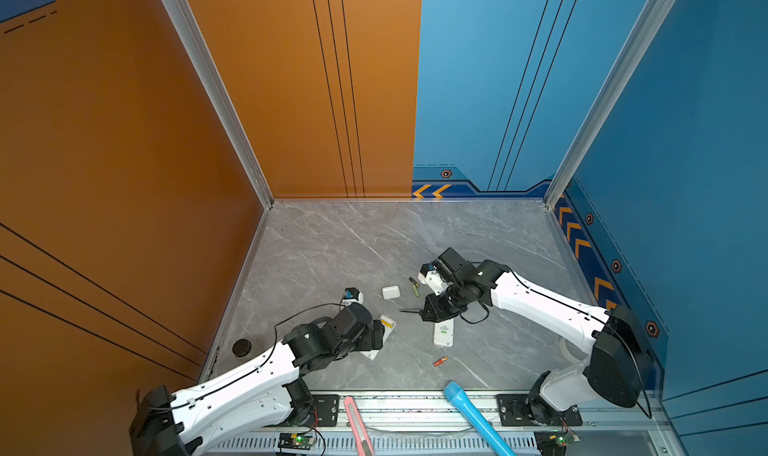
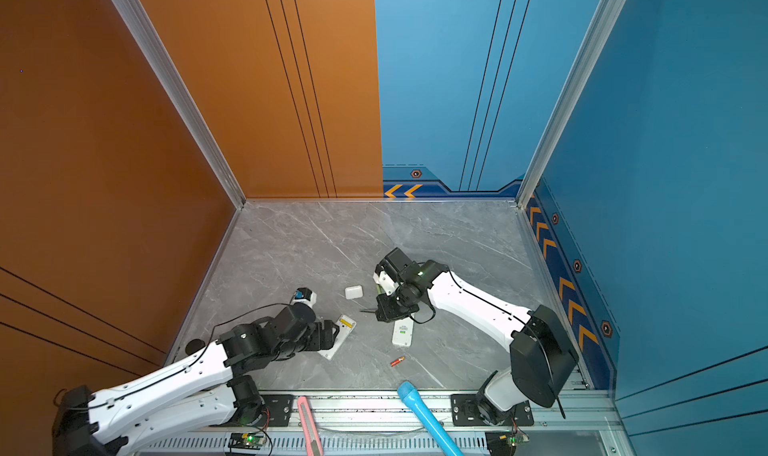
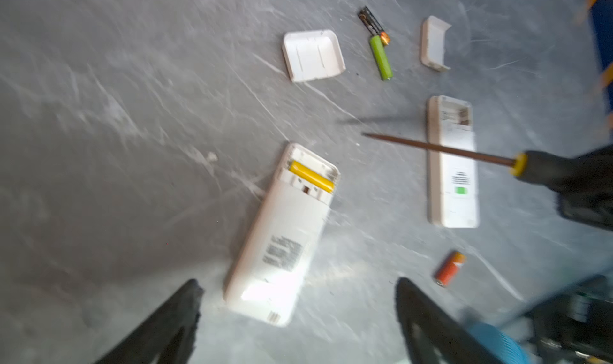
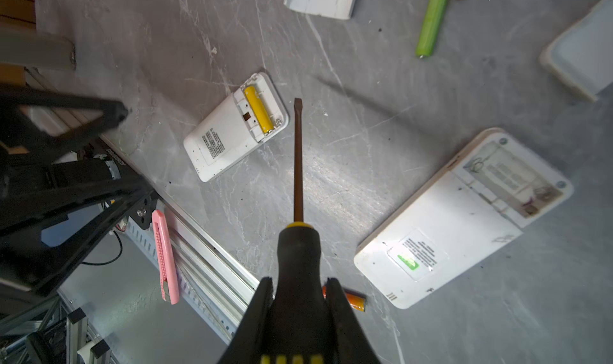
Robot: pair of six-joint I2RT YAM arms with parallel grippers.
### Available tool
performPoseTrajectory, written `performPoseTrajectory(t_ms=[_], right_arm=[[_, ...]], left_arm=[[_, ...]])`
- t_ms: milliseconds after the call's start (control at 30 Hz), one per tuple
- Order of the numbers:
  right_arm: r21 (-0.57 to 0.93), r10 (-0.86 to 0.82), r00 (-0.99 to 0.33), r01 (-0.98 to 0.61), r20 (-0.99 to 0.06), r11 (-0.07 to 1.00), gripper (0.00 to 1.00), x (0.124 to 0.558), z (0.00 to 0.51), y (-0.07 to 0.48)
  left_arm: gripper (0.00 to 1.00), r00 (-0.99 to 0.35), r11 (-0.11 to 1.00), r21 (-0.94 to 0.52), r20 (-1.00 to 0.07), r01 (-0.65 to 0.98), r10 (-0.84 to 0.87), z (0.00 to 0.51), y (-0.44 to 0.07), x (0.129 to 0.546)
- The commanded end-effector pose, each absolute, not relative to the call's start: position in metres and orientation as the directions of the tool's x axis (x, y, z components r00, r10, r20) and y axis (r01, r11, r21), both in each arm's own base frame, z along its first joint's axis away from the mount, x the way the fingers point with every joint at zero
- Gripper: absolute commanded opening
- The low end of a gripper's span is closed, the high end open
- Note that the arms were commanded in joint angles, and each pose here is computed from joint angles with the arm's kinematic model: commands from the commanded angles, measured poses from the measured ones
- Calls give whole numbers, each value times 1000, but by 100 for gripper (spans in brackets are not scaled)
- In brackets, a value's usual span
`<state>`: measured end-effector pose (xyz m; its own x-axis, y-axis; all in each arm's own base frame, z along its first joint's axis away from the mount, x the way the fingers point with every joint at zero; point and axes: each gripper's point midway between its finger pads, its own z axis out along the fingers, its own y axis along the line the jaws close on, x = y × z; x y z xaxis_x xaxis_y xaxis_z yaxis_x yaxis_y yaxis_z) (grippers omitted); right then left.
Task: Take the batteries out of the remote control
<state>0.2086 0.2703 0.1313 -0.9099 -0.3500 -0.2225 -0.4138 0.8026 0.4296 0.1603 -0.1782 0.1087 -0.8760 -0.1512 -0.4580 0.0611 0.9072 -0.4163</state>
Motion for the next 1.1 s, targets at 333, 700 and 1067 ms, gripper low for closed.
performPoseTrajectory(t_ms=[333,700,1067], right_arm=[[417,-319,-914,-400,-252,816,0,244,155,253],[430,-339,-904,-423,-262,798,0,249,159,254],[448,-345,-910,-414,-232,792,0,242,151,250]], left_arm=[[1,-991,976,-218,-125,-24,-52,43,-209,106],[4,-982,989,-48,-116,-143,-148,15,-174,129],[7,-944,963,-50,-194,-263,-268,13,-152,181]])
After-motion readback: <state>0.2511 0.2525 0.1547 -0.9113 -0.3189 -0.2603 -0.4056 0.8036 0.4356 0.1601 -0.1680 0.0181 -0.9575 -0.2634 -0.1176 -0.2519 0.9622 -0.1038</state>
